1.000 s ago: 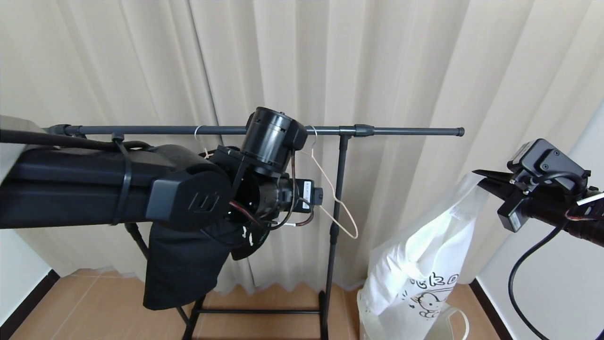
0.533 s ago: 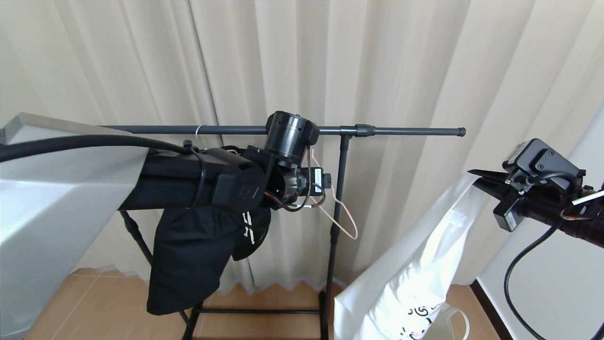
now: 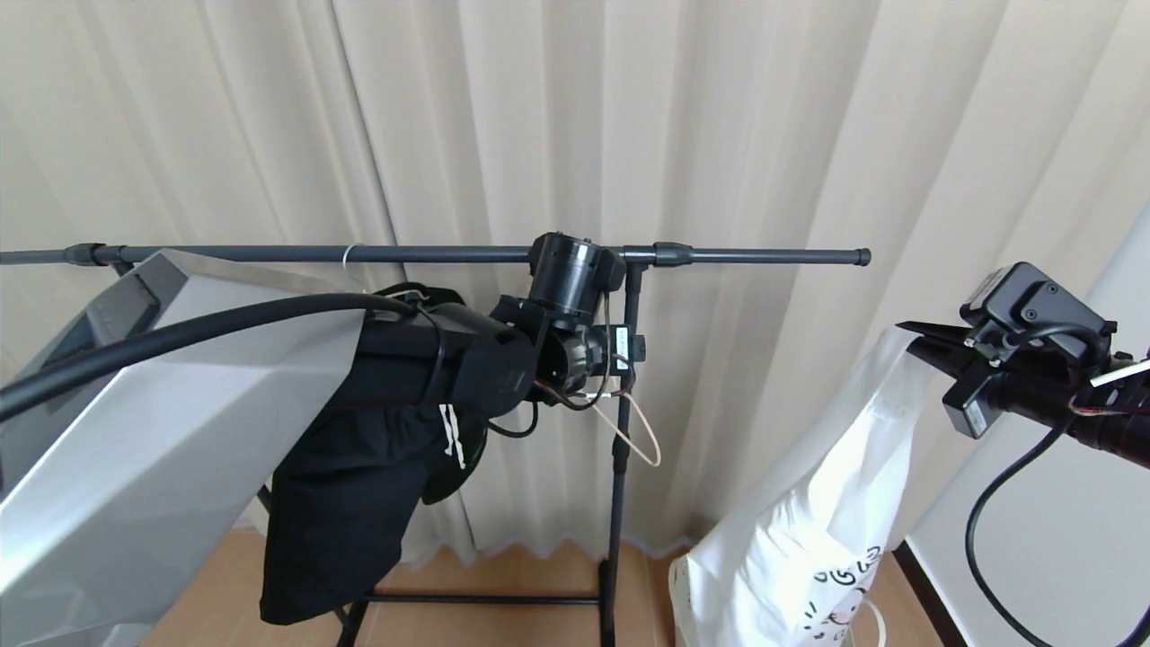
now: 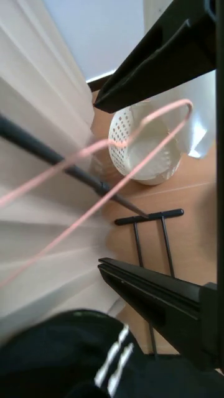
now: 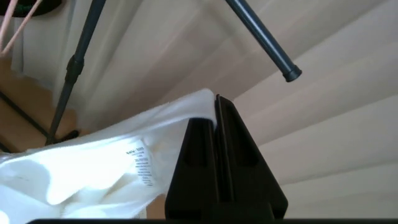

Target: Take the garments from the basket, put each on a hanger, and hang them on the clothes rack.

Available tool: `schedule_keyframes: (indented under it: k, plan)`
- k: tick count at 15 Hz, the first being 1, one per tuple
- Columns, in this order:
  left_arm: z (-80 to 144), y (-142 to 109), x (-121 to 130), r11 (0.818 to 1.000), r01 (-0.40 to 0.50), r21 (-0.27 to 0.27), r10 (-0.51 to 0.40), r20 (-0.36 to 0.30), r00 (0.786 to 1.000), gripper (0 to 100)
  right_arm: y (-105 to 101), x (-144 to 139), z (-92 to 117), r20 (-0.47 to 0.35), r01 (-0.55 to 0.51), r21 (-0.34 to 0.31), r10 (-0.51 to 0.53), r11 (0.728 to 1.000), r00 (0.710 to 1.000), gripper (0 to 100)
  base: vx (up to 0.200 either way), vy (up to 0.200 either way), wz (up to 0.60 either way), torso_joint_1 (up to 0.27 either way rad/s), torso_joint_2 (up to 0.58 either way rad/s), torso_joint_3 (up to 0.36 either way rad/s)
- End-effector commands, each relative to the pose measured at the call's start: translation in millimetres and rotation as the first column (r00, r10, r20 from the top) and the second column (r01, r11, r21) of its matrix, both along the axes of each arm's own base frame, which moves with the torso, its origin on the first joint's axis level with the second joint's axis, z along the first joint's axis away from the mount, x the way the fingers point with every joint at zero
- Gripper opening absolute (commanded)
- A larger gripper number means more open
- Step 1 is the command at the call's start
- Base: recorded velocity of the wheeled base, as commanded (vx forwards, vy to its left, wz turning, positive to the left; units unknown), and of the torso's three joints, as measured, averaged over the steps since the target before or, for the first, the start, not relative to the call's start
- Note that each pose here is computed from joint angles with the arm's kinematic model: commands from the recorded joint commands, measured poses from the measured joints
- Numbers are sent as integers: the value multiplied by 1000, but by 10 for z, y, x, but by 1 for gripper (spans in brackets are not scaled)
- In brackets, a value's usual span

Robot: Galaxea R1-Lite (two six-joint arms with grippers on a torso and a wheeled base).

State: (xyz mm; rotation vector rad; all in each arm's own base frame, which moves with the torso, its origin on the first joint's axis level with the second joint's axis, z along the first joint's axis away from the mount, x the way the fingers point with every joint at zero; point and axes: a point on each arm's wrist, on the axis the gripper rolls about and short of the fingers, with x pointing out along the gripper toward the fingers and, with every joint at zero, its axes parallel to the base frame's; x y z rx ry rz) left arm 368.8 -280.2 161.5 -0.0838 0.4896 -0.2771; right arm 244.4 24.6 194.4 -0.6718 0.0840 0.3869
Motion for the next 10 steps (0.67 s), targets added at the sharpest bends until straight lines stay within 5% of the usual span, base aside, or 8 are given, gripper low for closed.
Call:
schedule_keyframes:
  k: [1, 10]
  plan:
    - [-52, 4, 31, 1000, -8, 4, 8, -6, 1000, 100, 2, 3, -8, -4, -2, -2, 2, 1000, 1000, 0, 0, 0, 0, 0, 0, 0]
    - [-290, -29, 251, 999, -50, 15, 50, -6, 999, 100, 6, 4, -16, -7, -3, -1, 3, 1000, 1000, 0, 0, 0, 0, 0, 0, 0]
